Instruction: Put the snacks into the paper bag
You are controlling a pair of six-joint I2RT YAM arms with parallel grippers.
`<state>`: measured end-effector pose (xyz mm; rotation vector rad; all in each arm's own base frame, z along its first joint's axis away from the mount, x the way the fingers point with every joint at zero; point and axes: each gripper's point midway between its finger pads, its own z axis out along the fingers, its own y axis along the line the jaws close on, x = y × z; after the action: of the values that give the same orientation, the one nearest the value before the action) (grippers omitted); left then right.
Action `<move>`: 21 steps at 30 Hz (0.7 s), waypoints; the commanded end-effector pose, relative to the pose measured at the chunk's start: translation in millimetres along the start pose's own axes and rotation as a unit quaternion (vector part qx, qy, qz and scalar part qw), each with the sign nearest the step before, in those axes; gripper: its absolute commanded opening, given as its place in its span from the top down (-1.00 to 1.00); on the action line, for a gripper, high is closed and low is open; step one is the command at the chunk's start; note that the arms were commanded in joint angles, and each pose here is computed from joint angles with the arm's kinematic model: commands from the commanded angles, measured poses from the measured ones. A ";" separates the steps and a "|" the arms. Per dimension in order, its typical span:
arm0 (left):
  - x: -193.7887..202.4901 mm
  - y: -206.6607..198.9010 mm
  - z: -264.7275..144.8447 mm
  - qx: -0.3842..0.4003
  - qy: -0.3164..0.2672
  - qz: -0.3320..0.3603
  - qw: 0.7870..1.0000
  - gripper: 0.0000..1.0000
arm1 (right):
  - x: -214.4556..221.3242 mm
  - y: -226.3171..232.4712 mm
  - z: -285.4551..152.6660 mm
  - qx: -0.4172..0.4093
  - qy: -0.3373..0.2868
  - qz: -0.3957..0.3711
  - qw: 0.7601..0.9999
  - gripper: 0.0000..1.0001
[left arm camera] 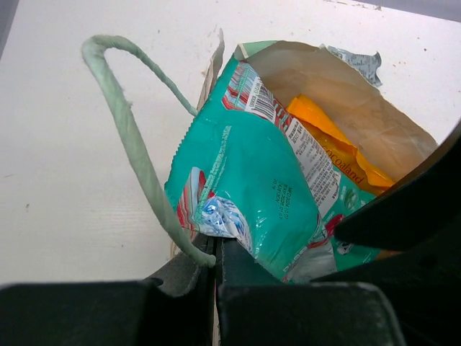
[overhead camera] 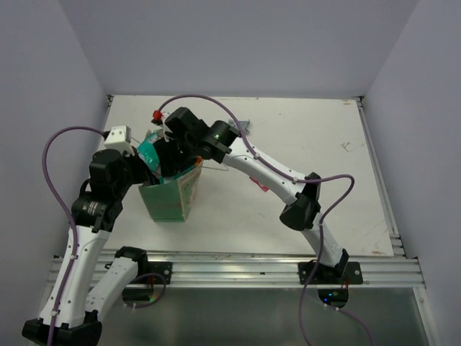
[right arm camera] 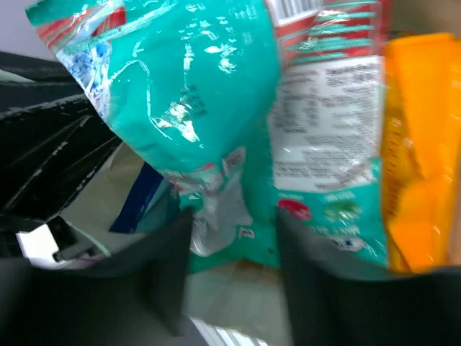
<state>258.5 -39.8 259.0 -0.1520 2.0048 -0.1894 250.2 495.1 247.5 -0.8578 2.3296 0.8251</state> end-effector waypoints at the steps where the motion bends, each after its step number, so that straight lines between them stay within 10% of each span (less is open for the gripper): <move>1: -2.4 8.2 4.5 -0.020 -0.007 0.015 1.000 1.00 | -53.1 -1.6 -73.5 0.009 -0.103 -0.021 0.994 -0.18; 9: 6.9 28.8 9.7 -0.070 -0.014 0.023 0.997 1.00 | -84.4 -82.8 -180.1 0.110 -0.217 0.050 0.969 -0.39; 21: -0.5 31.2 -3.6 -0.080 -0.017 0.017 0.997 1.00 | 98.1 -272.6 -66.1 0.296 -0.022 0.202 0.933 -0.39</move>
<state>262.1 -16.7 255.7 -0.2193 1.9615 -0.0573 353.7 252.9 167.4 -0.1693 2.4976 0.3105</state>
